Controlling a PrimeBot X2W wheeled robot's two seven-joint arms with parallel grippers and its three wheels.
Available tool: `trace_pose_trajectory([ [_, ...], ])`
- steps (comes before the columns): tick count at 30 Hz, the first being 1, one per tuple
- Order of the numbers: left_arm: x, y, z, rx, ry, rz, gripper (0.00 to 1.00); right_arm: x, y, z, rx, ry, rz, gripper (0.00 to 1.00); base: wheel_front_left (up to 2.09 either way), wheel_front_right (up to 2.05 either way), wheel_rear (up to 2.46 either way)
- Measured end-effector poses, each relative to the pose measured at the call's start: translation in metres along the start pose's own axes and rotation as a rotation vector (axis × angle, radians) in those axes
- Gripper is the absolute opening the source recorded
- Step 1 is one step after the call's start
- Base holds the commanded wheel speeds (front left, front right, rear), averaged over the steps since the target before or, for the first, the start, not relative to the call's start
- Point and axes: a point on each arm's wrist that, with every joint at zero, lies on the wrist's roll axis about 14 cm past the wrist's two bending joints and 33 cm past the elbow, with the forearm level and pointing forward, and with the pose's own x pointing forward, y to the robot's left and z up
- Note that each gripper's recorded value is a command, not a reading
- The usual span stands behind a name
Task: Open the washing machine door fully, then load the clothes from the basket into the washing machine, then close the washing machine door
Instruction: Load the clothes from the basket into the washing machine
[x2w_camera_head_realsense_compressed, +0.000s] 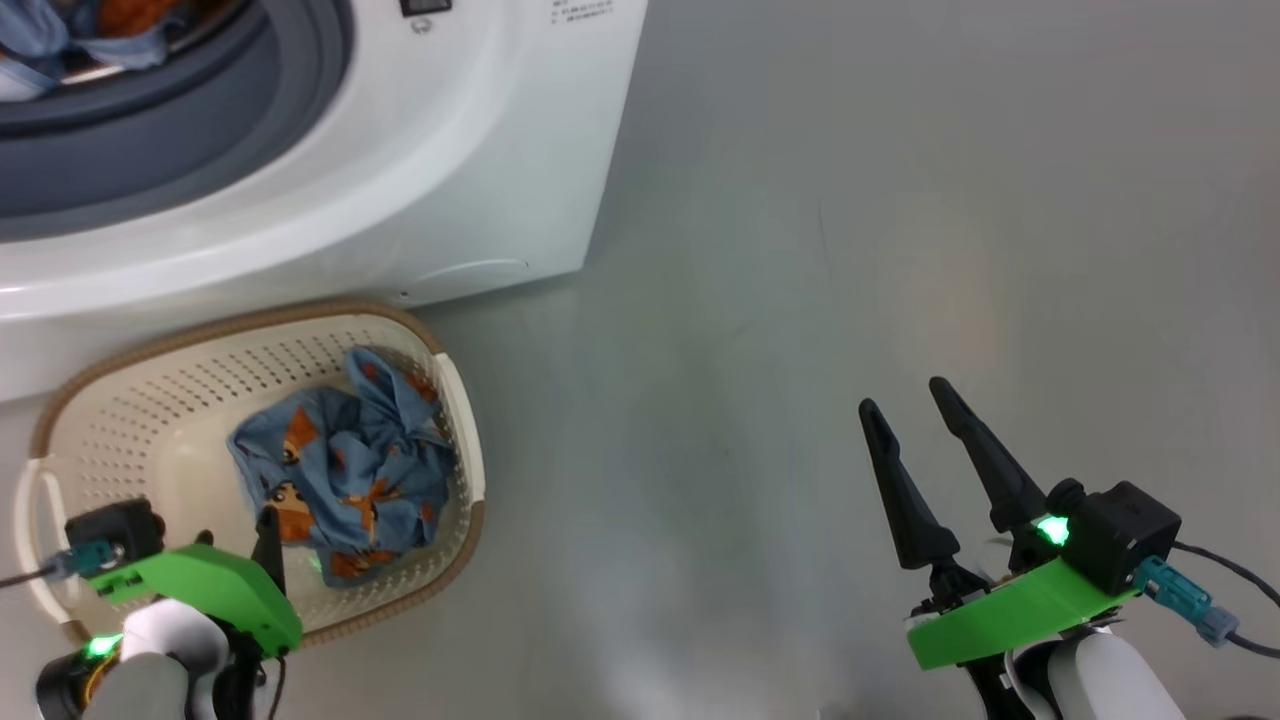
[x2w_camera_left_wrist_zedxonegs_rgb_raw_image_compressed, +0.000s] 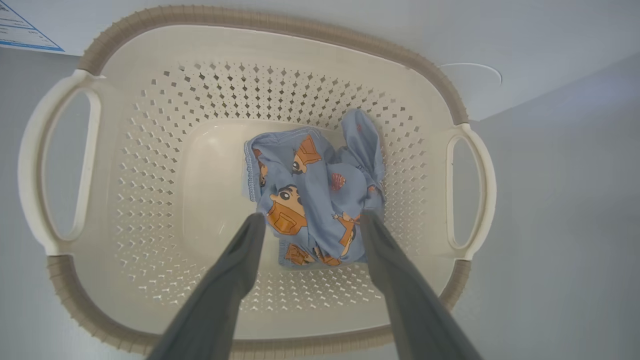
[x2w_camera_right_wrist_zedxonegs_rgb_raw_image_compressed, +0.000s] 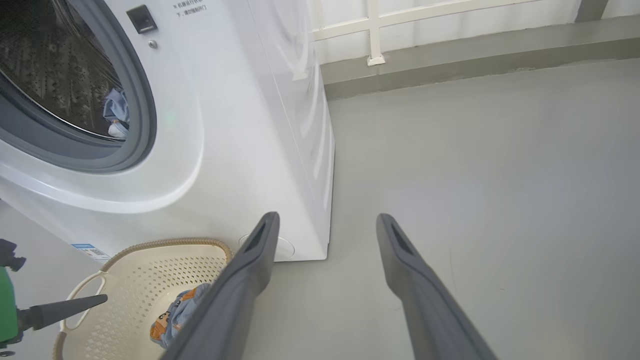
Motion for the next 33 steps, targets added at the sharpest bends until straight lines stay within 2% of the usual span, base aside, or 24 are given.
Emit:
trace_pose_trajectory([
  [10, 0.036, 0.010, -0.031, -0.067, 0.155, 0.024, 1.00, 0.012, -0.011, -0.019, -0.018, 0.050, -0.022, 1.00, 0.00, 0.00, 0.00],
  [33, 0.092, 0.022, -0.057, -0.078, 0.244, 0.039, 1.00, 0.032, -0.025, -0.056, -0.052, 0.133, -0.043, 1.00, 0.00, 0.00, 0.00],
])
